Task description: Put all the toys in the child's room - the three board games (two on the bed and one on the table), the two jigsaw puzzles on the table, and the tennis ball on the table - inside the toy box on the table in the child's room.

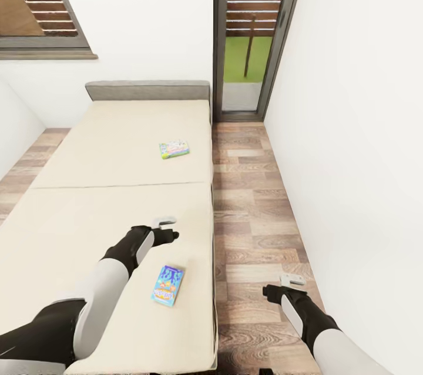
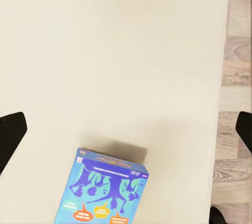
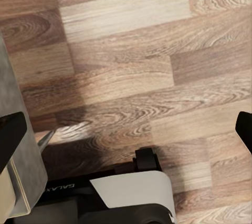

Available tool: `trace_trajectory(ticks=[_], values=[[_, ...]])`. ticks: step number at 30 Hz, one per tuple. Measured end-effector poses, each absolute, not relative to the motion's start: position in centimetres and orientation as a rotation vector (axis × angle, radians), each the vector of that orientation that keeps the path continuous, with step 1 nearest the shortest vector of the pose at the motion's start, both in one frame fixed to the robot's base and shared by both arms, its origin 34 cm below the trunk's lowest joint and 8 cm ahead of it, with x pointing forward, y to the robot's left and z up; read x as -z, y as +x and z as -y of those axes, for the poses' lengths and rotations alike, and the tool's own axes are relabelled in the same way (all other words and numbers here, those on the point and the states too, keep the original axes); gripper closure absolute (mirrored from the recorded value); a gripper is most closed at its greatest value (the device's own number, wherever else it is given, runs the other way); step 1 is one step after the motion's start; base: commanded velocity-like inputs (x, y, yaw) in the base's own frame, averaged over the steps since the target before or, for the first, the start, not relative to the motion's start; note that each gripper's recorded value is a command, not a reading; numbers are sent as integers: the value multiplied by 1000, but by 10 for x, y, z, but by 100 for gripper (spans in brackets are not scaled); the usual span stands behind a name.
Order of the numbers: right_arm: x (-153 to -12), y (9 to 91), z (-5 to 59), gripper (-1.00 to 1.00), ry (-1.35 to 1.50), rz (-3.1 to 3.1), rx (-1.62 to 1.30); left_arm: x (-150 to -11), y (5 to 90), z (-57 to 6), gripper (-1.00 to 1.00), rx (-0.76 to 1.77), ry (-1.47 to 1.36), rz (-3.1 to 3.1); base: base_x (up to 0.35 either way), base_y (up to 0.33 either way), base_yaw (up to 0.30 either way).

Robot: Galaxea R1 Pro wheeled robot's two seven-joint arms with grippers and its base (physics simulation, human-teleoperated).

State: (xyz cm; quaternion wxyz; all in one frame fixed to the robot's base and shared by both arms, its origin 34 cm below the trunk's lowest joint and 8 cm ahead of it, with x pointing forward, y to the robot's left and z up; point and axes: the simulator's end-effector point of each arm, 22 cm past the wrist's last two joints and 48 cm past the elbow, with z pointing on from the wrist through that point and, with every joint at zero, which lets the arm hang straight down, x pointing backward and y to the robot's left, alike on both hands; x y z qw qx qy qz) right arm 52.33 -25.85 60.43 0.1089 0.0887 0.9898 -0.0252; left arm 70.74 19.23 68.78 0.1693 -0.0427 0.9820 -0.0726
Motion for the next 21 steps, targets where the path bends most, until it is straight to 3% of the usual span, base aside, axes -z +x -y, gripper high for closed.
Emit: trace_trajectory(ticks=[21], values=[[-591,511,261,-100,258,-2940,86,-676,713,-193,-100,190,-114,-2792,0,0,0]])
